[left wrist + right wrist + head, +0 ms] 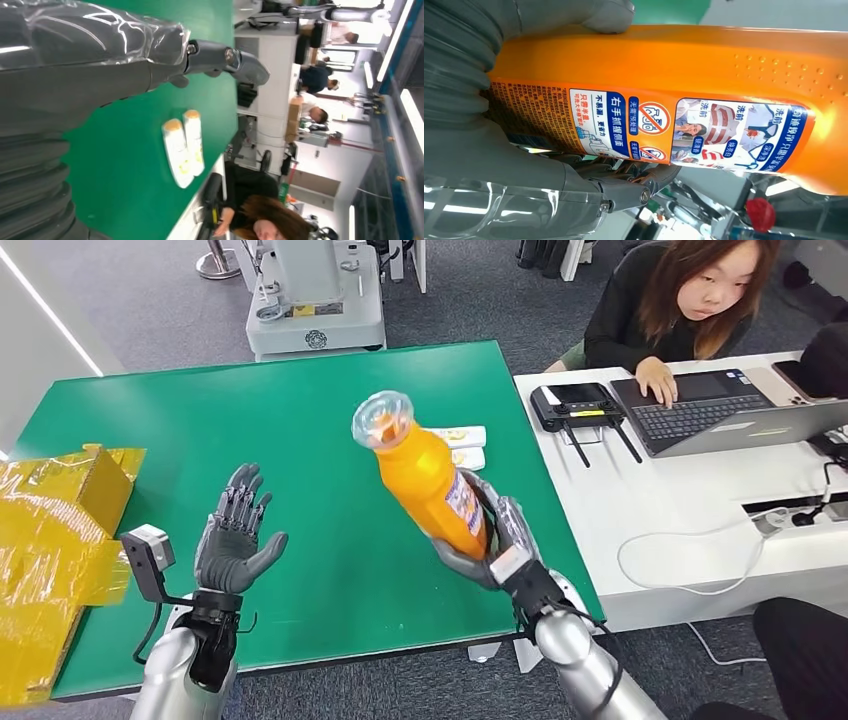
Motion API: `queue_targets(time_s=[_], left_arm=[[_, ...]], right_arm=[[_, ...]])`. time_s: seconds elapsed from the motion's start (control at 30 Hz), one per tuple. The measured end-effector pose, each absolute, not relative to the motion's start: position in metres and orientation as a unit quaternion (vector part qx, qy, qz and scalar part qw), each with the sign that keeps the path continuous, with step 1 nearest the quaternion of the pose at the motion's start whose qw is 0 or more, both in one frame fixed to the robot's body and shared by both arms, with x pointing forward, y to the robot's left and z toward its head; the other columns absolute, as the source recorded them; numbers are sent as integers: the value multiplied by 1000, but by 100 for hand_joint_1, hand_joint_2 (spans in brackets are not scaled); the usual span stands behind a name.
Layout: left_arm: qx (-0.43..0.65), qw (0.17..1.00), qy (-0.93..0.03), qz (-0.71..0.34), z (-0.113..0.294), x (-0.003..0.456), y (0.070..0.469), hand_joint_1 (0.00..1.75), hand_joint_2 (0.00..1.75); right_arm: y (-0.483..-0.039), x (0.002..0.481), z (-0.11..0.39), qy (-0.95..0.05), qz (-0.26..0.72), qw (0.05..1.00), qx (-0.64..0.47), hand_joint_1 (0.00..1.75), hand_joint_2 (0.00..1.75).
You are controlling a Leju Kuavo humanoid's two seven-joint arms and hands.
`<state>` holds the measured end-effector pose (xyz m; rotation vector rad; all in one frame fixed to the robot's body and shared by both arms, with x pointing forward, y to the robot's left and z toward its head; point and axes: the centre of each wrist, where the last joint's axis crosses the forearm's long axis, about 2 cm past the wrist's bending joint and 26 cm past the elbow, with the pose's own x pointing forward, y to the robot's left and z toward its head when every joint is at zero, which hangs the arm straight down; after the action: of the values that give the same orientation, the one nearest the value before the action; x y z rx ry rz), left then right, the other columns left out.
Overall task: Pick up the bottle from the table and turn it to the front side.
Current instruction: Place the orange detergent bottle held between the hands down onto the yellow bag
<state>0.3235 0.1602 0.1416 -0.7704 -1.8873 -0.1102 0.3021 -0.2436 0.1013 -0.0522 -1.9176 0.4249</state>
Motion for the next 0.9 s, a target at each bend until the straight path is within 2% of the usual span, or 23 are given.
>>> queue_targets(time_s=[0.2,0.4,0.9], left_arm=[[-354,495,-791,-62,169,338,144,0,175],[-362,469,-802,-80,193,349,132,0,175],[-278,414,-860,-108,248,399,131,0,175]], right_arm=[[-221,358,132,-823,175,541,-20,175,175],[-190,389,153,-816,188,547,-8,175,175],[-112,395,163,-778,265,567,48,175,175]])
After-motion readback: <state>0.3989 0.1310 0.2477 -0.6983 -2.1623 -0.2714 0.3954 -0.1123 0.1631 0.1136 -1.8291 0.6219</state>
